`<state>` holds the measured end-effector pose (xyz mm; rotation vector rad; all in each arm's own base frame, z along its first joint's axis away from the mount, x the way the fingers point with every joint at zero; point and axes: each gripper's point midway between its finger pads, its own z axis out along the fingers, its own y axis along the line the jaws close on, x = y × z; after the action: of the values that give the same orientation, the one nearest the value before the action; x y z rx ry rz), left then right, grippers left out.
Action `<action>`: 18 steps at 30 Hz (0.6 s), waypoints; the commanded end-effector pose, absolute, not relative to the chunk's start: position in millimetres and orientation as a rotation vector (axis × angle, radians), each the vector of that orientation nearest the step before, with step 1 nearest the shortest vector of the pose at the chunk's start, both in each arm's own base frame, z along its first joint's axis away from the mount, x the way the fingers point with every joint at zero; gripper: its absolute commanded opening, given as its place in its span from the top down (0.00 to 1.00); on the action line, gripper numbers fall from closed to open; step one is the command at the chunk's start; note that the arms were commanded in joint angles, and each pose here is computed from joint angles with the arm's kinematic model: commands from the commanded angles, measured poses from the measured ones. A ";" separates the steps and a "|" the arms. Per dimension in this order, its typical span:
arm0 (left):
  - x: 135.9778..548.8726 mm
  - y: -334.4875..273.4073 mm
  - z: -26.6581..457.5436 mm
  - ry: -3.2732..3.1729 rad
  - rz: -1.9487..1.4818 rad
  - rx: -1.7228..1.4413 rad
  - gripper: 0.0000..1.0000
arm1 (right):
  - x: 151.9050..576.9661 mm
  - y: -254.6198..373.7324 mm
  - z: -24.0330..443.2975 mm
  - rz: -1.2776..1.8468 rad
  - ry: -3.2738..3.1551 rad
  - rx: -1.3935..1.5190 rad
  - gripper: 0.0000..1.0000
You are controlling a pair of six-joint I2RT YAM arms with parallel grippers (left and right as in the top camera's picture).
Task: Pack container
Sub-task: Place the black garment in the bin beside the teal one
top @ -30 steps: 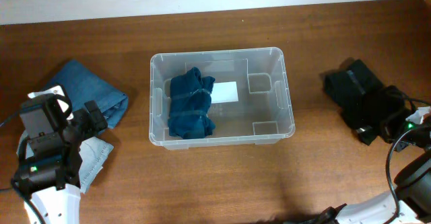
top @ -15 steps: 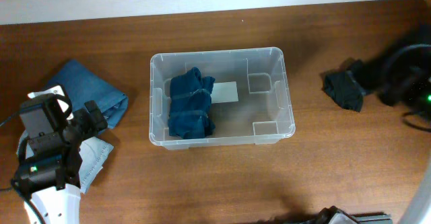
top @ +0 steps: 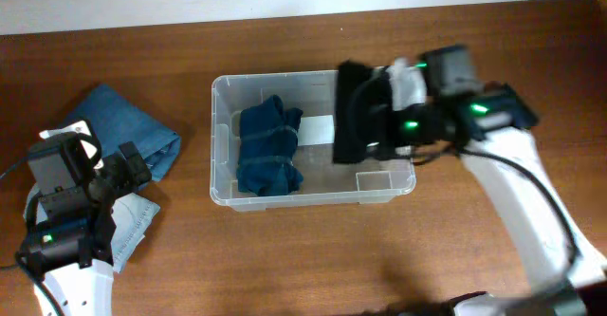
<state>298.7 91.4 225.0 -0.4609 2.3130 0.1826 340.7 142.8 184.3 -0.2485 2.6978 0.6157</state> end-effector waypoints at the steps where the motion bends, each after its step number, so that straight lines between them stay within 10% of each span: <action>1: 302.1 91.4 233.7 2.289 0.167 -0.467 0.01 | 350.1 146.3 142.5 0.510 2.803 -0.244 0.96; 8: 302.2 91.4 233.7 2.289 0.167 -0.467 0.01 | 368.6 135.2 95.2 0.361 2.882 -0.202 0.86; 10: 302.2 91.4 233.7 2.289 0.167 -0.467 0.01 | 369.5 136.3 103.7 0.352 2.858 -0.284 0.01; 18: 302.2 91.4 233.7 2.289 0.167 -0.467 0.01 | 382.3 125.1 229.2 0.224 2.609 -0.352 0.02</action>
<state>298.8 91.4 224.7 -0.4610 2.3137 0.1826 367.6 134.6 149.2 -0.3551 2.8382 0.3029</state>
